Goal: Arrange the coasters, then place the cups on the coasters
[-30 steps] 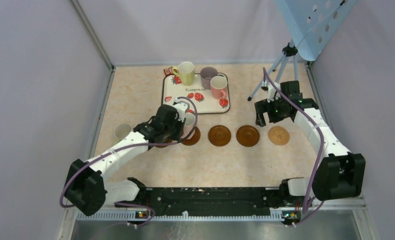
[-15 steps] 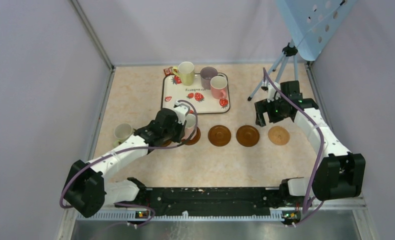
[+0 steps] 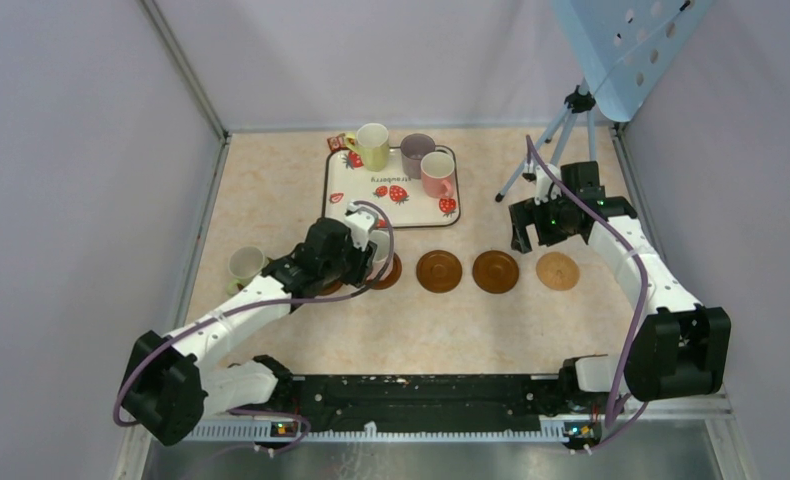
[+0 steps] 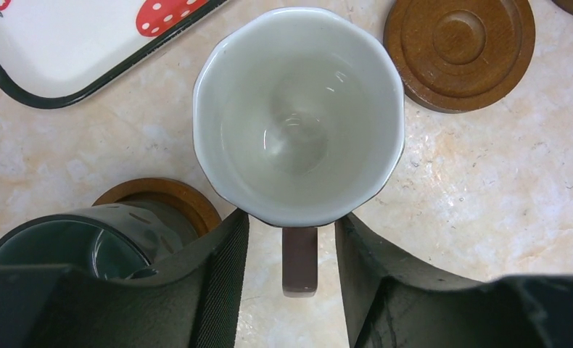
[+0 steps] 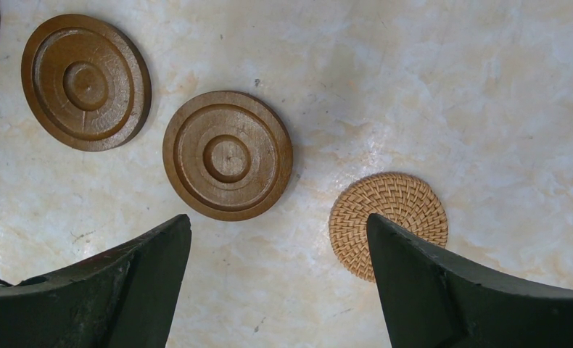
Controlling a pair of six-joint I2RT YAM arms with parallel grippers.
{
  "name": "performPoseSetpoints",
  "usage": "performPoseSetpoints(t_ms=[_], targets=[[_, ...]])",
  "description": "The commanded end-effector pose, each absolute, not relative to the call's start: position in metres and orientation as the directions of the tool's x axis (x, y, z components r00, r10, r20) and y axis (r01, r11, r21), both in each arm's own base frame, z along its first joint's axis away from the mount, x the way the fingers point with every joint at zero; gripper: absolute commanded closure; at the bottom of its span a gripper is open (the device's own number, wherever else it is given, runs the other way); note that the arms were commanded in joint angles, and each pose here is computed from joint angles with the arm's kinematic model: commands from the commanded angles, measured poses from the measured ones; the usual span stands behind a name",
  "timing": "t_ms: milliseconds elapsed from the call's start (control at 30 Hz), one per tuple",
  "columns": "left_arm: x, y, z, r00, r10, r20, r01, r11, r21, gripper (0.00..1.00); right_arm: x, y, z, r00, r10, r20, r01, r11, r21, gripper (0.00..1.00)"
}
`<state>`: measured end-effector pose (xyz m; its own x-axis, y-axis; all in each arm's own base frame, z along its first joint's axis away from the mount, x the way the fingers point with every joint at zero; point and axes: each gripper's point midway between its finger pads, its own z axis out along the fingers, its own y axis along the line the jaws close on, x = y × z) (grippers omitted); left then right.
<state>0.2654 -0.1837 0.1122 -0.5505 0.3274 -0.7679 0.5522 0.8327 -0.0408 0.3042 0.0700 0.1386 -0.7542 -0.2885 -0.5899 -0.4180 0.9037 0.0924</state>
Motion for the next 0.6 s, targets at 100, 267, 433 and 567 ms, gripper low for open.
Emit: performPoseSetpoints(t_ms=[100,267,433,567], targets=[[0.265,-0.178,0.124,-0.522,0.333,-0.785,0.546,0.837,-0.008,0.45,0.314,0.071,0.152,-0.721,-0.279,-0.634,-0.423,0.902,0.085,0.10],[0.263,-0.172,0.124,-0.535,0.332,-0.777,0.528,0.849,0.000,0.30,0.314,0.072,0.152,-0.720,-0.281,-0.634,-0.429,0.899,0.088,0.10],[0.259,-0.173,0.130,-0.544,0.322,-0.775,0.530,0.848,-0.019,0.11,0.314,0.074,0.154,-0.716,-0.282,-0.639,-0.438,0.893,0.098,0.10],[0.257,-0.175,0.143,-0.530,0.336,-0.779,0.556,0.831,-0.019,0.01,0.317,0.077,0.159,-0.710,-0.279,-0.647,-0.446,0.889,0.106,0.10]])
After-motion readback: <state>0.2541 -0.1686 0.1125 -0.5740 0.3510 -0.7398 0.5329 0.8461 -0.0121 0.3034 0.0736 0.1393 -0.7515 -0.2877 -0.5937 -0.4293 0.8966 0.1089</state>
